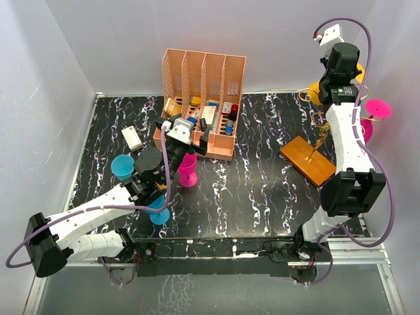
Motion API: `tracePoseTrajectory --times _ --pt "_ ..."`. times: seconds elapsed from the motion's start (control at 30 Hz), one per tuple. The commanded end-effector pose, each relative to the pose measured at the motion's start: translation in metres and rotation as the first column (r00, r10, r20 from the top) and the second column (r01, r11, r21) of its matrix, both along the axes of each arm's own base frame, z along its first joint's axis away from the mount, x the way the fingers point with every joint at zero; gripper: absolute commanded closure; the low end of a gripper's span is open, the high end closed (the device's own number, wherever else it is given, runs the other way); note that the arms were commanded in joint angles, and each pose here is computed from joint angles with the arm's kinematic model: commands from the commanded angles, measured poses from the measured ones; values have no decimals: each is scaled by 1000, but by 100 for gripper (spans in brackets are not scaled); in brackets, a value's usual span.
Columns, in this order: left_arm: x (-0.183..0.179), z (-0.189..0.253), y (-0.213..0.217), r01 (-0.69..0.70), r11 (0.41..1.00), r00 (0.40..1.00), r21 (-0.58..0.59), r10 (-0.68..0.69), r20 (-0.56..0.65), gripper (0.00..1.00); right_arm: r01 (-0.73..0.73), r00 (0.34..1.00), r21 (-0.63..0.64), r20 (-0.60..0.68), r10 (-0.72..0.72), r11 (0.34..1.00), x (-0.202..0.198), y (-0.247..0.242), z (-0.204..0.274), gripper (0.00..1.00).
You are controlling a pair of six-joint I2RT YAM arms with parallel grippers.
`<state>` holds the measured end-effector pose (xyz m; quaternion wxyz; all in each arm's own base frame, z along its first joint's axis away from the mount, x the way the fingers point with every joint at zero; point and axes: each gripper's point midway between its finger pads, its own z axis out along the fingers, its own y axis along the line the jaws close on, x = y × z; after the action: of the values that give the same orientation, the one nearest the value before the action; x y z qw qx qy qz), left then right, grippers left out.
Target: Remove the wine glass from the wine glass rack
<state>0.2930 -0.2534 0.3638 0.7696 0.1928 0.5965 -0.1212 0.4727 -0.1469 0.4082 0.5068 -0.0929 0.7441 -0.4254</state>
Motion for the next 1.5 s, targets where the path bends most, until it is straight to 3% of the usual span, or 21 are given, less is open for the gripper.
tracePoseTrajectory --times 0.0,0.13,0.27,0.43,0.53,0.67,0.8,0.97,1.07,1.13,1.3,1.47 --pt "-4 13 3 3 999 1000 -38 -2 28 3 33 977 46 209 -42 998 9 -3 46 92" --pt "-3 12 3 1 999 1000 -33 0 27 3 53 937 123 336 -92 991 21 -6 64 92" --pt "-1 10 2 4 999 1000 -35 -3 18 3 42 867 292 464 -180 956 39 -6 73 92" --pt "6 5 3 -4 999 1000 -36 4 0 3 -199 803 468 582 -131 861 59 25 87 92" --pt "11 0 3 -5 999 1000 -36 5 -20 3 -486 735 554 678 -27 676 60 73 104 92" --pt "18 -8 2 -16 1000 999 -24 15 -43 3 -795 572 528 816 79 299 16 146 133 92" --pt "20 -11 0 -17 999 998 -29 15 -62 3 -848 525 530 843 118 -18 -17 192 105 92" --pt "22 -15 -2 -21 999 997 -35 18 -81 3 -787 555 580 814 170 -211 -55 225 71 92" --pt "21 -12 1 -30 998 997 -55 26 -77 3 -749 571 605 796 199 -269 -79 240 48 92" --pt "18 -4 6 -37 996 998 -81 32 -61 3 -746 564 607 795 225 -274 -98 245 38 92" --pt "13 21 24 -82 983 996 -164 75 -45 3 -817 505 548 830 235 -181 -131 242 28 92" --pt "-6 26 45 -114 939 977 -326 46 -208 3 -824 503 553 812 296 -119 -144 249 25 92"
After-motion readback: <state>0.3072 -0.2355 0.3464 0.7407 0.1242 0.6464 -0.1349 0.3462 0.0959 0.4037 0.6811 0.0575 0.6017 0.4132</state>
